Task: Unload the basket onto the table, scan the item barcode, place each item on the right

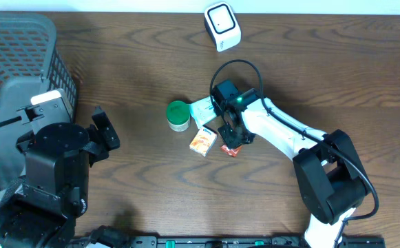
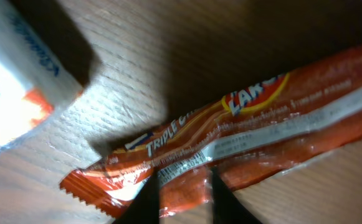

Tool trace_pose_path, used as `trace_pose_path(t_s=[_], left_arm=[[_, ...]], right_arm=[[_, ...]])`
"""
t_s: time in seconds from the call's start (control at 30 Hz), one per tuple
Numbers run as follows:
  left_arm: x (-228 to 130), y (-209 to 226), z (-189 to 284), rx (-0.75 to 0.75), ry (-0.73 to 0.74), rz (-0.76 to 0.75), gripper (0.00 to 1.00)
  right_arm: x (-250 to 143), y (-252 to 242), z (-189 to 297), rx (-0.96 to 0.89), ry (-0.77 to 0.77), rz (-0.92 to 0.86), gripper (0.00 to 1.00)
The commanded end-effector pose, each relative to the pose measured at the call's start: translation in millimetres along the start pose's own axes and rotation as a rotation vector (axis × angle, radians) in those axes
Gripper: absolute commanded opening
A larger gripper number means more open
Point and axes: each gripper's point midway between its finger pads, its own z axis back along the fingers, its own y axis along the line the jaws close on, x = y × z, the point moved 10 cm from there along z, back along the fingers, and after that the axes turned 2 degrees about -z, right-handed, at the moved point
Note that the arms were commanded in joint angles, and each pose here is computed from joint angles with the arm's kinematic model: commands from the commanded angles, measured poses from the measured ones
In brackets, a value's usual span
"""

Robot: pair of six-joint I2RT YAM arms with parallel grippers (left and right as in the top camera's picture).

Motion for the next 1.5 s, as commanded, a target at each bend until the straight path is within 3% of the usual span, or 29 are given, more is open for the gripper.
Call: trace_pose_path(t_s=[0.0,0.13,0.23,0.33,0.47,0.53,0.67,0.77,1.2,1.33,1.47], left_arm=[[0,2,-1,0.026,-0.006,0.001,0.98],[0,2,-1,0.026,-0.006,0.001,0.98],[0,2,-1,0.026,-0.006,0.001,0.98],[0,2,-1,0.026,-0.006,0.001,0.98],[0,2,-1,0.026,-0.006,0.001,0.98],[0,2,-1,0.027,-0.005,0.001,0.98],[0,2,-1,0.026,-0.006,0.001,0.98],[0,2,-1,0.026,-0.006,0.001,0.98],[0,2,-1,0.026,-0.006,0.001,0.98],[0,2,-1,0.026,-0.006,0.001,0.98],[0,2,-1,0.026,-0.006,0.001,0.98]], right_arm=[[1,-2,-2,-0.008,-0.006,0.01,0.39],[2,-2,-3,-0.004,-0.013,0.01,0.5],[2,-2,-3,-0.004,-0.017,0.009,0.51],[4,-2,-3,-0.002,-0.029,0.009,0.67],[4,-2,-3,-0.002,-0.033,0.008,0.77],[3,-1,-3,0.013,-0.027,0.009,0.72],[0,4,-1,0.073,0.005,0.011,0.46],[-2,4,-1,0.086,0.021,0.017,0.38],[-7,5,-15,0.086,0.001,0.089,0.26],[-11,4,-19,0.084,0.014,0.09,0.27],[-9,4,-19,0.08,0.0,0.102,0.55]])
